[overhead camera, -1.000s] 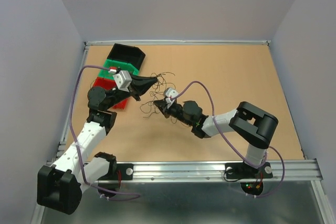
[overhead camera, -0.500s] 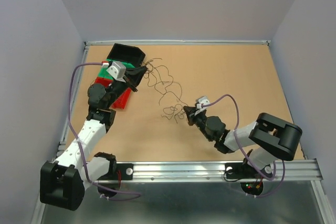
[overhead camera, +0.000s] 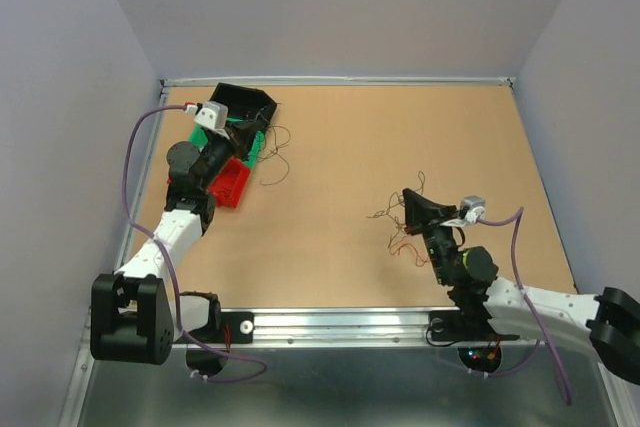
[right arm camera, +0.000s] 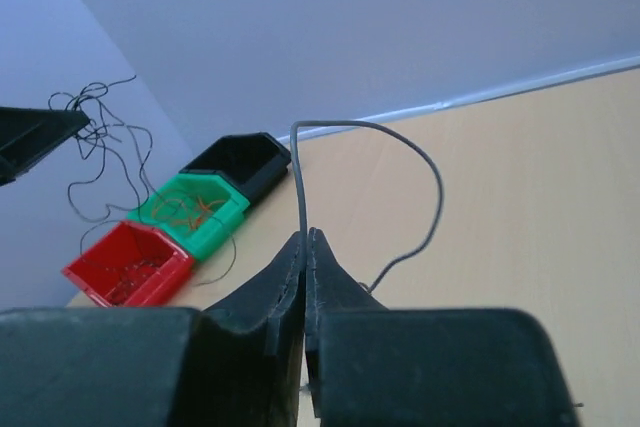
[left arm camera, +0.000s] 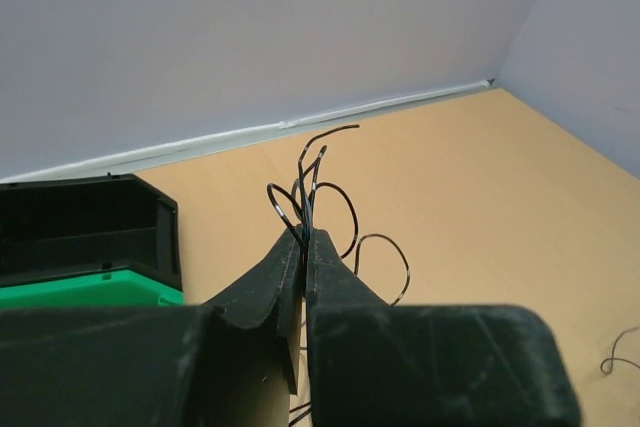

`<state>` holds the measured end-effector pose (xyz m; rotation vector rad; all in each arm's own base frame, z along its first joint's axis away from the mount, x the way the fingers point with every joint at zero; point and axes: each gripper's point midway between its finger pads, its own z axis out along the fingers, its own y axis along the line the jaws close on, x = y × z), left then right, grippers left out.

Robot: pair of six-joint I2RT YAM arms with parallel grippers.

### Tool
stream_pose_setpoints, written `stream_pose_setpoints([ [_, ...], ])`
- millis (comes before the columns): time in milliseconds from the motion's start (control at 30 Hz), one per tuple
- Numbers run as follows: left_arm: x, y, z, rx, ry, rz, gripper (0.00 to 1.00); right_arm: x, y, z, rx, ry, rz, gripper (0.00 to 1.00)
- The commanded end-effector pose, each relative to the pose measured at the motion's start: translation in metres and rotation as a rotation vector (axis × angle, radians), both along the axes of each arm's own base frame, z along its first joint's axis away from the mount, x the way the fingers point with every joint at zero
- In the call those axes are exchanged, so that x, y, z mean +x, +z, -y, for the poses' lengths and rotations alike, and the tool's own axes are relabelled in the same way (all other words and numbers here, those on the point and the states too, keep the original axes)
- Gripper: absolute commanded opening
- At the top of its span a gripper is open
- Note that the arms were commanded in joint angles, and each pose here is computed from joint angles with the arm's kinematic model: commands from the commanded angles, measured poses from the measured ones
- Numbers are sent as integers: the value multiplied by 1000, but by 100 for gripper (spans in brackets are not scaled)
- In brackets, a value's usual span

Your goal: Untangle the cables

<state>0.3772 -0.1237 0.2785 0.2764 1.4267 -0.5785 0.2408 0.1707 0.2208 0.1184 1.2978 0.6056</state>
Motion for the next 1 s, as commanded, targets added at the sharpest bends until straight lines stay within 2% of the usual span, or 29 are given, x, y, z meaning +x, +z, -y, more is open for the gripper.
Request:
stream_pose_setpoints([
  [0, -13, 38, 21, 17, -161, 129, 8, -7, -40, -6, -129, 62, -96, 11],
  [33, -18, 39, 26, 22, -202, 135, 9, -11, -40, -17, -165, 124, -80, 24],
  [67, -27, 38, 36, 31, -279, 136, 9, -12, -40, -23, -182, 153, -76, 42],
  [133, -31, 38, 43, 36, -331, 138, 9, -15, -43, -39, -237, 217, -67, 87],
  [233, -40, 36, 52, 46, -408, 135, 10, -17, -45, -58, -304, 292, -53, 100],
  [400, -58, 32, 72, 64, -535, 135, 14, -14, -23, -97, -382, 406, 46, 100],
  [467, -64, 32, 77, 73, -564, 143, 15, -13, -32, -118, -483, 467, 80, 100],
  [500, -71, 33, 82, 80, -594, 152, 16, -9, -15, -129, -481, 477, 125, 100],
  [667, -94, 33, 97, 104, -695, 174, 22, 3, -13, -171, -584, 543, 221, 100],
  [967, -129, 37, 112, 100, -838, 145, 23, 40, -10, -208, -645, 491, 260, 100],
])
